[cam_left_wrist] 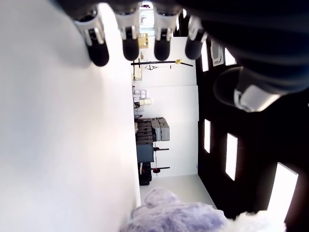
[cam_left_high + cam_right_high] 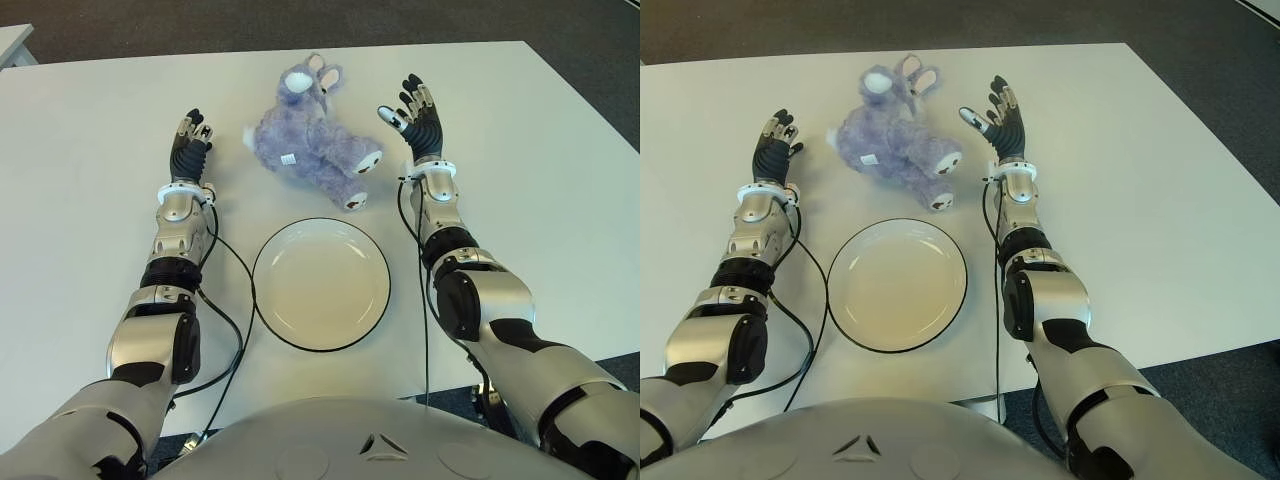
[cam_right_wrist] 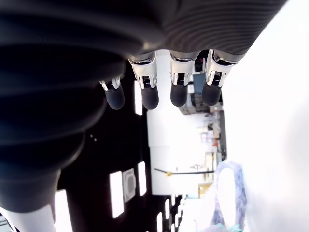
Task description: Put the doll into the plate.
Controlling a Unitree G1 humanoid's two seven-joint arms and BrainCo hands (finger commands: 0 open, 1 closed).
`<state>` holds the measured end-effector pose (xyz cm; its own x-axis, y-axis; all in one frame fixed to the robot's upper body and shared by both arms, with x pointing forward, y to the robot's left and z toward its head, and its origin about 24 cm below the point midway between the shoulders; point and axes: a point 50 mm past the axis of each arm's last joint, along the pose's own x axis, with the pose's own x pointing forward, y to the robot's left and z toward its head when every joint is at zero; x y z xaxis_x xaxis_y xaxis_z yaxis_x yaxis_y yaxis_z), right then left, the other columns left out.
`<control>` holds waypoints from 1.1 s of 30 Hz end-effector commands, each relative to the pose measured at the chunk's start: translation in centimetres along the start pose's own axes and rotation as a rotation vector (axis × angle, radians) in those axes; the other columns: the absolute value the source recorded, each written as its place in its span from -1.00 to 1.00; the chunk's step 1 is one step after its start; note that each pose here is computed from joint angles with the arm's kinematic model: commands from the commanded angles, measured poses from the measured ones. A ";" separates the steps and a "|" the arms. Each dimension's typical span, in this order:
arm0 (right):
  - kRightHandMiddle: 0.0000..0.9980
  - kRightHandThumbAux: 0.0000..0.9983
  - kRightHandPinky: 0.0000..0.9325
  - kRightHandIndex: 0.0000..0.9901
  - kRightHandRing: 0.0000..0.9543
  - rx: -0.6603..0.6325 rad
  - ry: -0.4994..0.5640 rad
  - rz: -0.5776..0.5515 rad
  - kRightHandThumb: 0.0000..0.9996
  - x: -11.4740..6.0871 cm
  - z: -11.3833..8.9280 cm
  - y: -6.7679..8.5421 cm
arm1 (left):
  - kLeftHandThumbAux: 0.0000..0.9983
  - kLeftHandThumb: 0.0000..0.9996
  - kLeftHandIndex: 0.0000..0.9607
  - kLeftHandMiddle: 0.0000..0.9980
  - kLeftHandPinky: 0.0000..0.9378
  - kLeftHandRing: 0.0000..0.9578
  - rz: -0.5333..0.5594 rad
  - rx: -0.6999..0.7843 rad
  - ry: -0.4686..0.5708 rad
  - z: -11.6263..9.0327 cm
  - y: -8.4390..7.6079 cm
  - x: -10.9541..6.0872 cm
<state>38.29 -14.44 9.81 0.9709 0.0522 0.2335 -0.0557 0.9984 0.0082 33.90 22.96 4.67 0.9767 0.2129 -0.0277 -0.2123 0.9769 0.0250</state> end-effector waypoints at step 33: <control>-0.91 0.34 -0.92 -0.94 -0.94 -0.115 -0.126 0.146 -0.91 -0.4 3.6 -2.7 | -0.25 0.20 -1.00 -1.00 -0.87 -0.97 0.013 -0.005 0.100 -2.3 -0.1 -1.0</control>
<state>37.46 -17.18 13.64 0.9090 0.1882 0.3719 -0.1505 0.9803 -0.1282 33.92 22.83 4.68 0.9768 0.2122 -0.0288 -0.2116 0.9771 0.0216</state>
